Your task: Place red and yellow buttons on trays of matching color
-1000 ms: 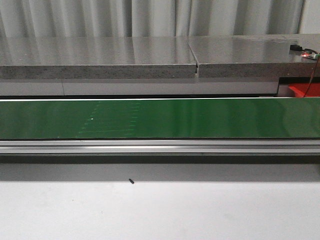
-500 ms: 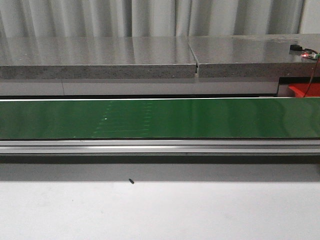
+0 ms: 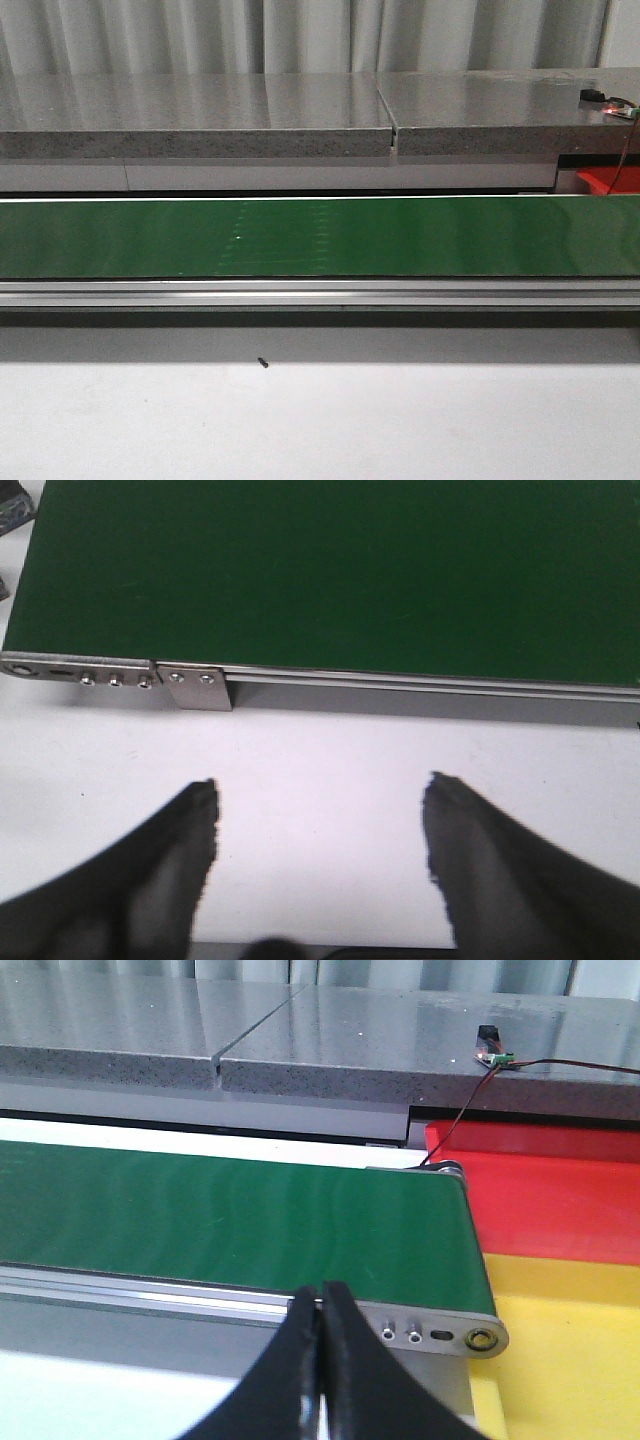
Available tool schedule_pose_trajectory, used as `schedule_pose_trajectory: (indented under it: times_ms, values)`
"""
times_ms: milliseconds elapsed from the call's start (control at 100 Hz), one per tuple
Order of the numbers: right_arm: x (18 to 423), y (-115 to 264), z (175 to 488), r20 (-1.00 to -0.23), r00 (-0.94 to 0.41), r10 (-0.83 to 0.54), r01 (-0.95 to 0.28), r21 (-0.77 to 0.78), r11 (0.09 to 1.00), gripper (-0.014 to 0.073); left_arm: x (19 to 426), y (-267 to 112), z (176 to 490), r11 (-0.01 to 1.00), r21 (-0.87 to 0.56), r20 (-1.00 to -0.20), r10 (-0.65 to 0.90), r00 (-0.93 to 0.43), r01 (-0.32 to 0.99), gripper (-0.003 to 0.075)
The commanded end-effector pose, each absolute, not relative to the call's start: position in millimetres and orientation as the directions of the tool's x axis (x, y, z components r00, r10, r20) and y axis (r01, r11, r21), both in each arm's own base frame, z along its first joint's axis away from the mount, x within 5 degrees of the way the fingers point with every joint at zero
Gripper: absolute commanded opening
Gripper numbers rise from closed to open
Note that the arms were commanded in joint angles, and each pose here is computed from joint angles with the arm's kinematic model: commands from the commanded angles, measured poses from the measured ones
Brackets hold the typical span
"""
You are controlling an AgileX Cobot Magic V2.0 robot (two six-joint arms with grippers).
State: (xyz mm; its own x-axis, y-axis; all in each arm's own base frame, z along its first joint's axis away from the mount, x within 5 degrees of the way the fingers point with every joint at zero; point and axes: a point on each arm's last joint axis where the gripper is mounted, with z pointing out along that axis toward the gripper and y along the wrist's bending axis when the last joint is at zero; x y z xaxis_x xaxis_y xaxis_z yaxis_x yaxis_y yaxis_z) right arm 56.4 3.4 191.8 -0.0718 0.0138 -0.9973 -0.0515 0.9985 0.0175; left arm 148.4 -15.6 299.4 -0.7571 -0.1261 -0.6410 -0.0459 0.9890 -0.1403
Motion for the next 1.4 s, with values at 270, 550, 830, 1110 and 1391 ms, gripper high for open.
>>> schedule_pose_trajectory:
  times_ms: [270,550,830,1110,1391]
  values:
    - [54,3,205,-0.999,0.043,0.011,-0.048,0.009,0.999,-0.0109,152,4,310,0.944,-0.171,-0.680,-0.320,-0.659,-0.282,0.0661]
    - [54,3,205,-0.999,0.043,0.011,-0.048,0.009,0.999,-0.0109,153,50,308,0.838,-0.132,-0.698,-0.458,-0.551,-0.529,0.0661]
    - [54,3,205,-0.999,0.043,0.011,-0.048,0.009,0.999,-0.0109,169,101,281,0.714,-0.071,-0.628,-0.575,-0.525,-0.697,0.0661]
    - [54,3,205,-0.999,0.043,0.011,-0.048,0.009,0.999,-0.0109,205,123,253,0.704,-0.034,-0.529,-0.615,-0.585,-0.709,0.0661]
    - [54,3,205,-0.999,0.043,0.011,-0.048,0.009,0.999,-0.0109,235,141,231,0.703,-0.009,-0.458,-0.635,-0.621,-0.712,0.0661]
